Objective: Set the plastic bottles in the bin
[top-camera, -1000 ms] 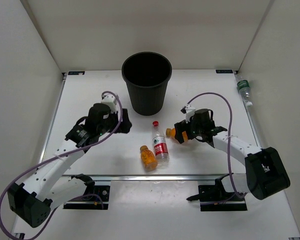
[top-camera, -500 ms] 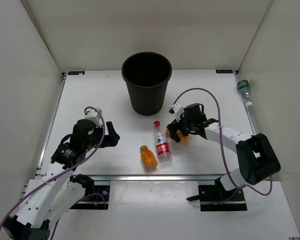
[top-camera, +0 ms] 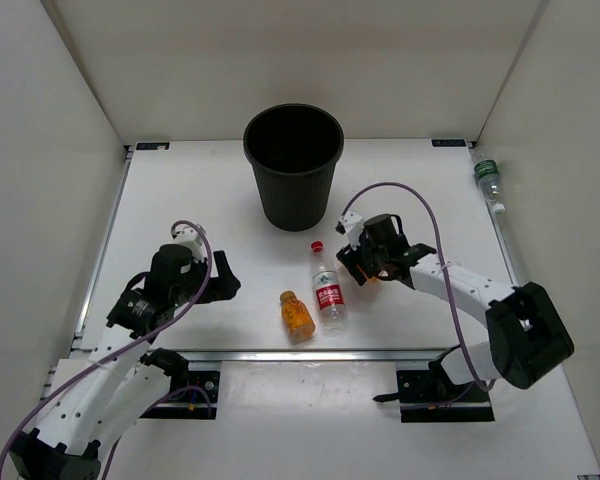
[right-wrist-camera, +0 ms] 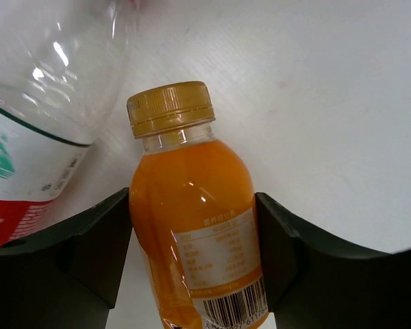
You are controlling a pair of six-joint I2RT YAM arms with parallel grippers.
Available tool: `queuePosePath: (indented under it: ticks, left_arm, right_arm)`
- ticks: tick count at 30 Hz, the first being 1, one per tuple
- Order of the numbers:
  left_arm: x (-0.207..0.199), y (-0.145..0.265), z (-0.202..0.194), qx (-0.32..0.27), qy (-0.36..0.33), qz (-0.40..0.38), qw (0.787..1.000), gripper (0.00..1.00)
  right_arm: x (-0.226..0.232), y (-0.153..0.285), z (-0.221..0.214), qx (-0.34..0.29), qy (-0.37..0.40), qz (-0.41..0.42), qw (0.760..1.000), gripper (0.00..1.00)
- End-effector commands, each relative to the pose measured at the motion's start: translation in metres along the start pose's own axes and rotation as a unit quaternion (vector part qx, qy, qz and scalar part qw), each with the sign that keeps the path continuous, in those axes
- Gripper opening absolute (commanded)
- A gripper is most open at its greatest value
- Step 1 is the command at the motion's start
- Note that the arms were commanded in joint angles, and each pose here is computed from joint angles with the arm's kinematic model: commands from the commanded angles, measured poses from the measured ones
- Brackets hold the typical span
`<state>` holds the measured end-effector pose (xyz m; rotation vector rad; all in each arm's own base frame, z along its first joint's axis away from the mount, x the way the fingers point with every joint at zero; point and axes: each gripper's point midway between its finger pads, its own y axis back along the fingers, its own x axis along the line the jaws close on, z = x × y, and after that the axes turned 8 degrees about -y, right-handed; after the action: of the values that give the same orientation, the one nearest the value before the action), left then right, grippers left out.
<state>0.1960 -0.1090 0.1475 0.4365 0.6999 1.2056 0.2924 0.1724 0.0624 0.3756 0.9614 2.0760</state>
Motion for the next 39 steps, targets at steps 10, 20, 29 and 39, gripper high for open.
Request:
queuePosePath:
  ticks: [10,20,29,39]
  left_arm:
    - [-0.027,-0.018,-0.014,0.023,0.025,-0.062,0.998,0.99]
    - [-0.053,-0.036,-0.025,0.057,0.037,-0.092,0.993,0.99]
    - [-0.079,-0.052,-0.026,0.1,0.038,-0.07,0.992,0.99]
    - [-0.129,-0.076,-0.048,0.149,0.036,-0.084,0.985,0.98]
  right_arm:
    - [-0.008,0.172,0.31,-0.414,0.07,-0.007,0.908,0.47]
    - [-0.037,0.075,0.39,-0.368,-0.003,0.04,0.929,0.84]
    - [-0.045,0.138,0.377,-0.396,-0.022,-0.036,0.917,0.99]
    - [-0.1,0.181,0.202,-0.272,-0.153,-0.236,0.92,0.99]
